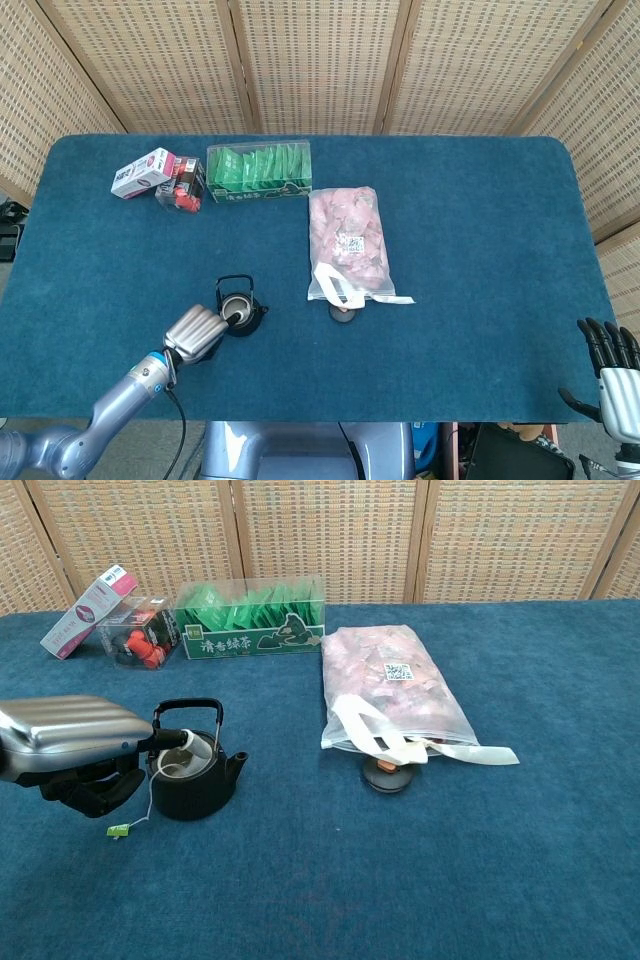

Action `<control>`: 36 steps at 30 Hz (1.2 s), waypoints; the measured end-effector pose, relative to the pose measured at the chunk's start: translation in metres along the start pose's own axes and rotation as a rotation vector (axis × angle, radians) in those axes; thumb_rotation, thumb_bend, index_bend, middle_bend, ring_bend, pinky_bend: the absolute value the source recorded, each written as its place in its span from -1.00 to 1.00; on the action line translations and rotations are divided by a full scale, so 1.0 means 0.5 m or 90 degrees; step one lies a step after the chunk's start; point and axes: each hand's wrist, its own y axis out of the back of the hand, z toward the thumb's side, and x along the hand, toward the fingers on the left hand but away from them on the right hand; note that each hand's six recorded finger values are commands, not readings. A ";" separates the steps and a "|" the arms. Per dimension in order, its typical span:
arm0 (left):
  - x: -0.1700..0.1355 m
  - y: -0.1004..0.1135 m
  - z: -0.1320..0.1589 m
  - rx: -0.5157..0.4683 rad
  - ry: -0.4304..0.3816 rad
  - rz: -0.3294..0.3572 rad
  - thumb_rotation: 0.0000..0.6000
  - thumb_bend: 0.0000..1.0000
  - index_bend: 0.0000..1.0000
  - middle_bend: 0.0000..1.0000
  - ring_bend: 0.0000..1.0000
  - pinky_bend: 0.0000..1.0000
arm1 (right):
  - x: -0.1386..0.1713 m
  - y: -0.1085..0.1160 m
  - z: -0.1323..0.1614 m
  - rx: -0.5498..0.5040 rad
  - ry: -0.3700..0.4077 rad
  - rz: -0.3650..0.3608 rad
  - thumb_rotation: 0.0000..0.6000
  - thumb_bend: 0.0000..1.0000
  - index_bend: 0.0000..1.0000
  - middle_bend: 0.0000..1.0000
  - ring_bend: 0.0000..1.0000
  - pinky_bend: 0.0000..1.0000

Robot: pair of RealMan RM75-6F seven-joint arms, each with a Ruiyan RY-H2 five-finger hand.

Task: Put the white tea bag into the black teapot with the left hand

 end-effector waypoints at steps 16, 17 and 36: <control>-0.112 0.049 -0.054 -0.049 0.033 0.147 1.00 0.58 -0.79 0.48 0.40 0.34 | -0.001 0.004 0.002 -0.001 0.005 -0.004 1.00 -0.80 -0.94 -0.68 -1.00 -1.00; -0.120 0.050 -0.061 -0.048 0.040 0.160 1.00 0.58 -0.79 0.41 0.32 0.30 | -0.002 0.004 0.001 -0.001 0.005 -0.004 1.00 -0.80 -0.94 -0.68 -1.00 -1.00; -0.329 -0.018 -0.201 -0.085 0.262 0.307 1.00 0.30 -0.92 -1.00 -1.00 -1.00 | -0.015 0.004 0.032 0.004 0.052 -0.003 1.00 -0.80 -0.94 -0.73 -1.00 -1.00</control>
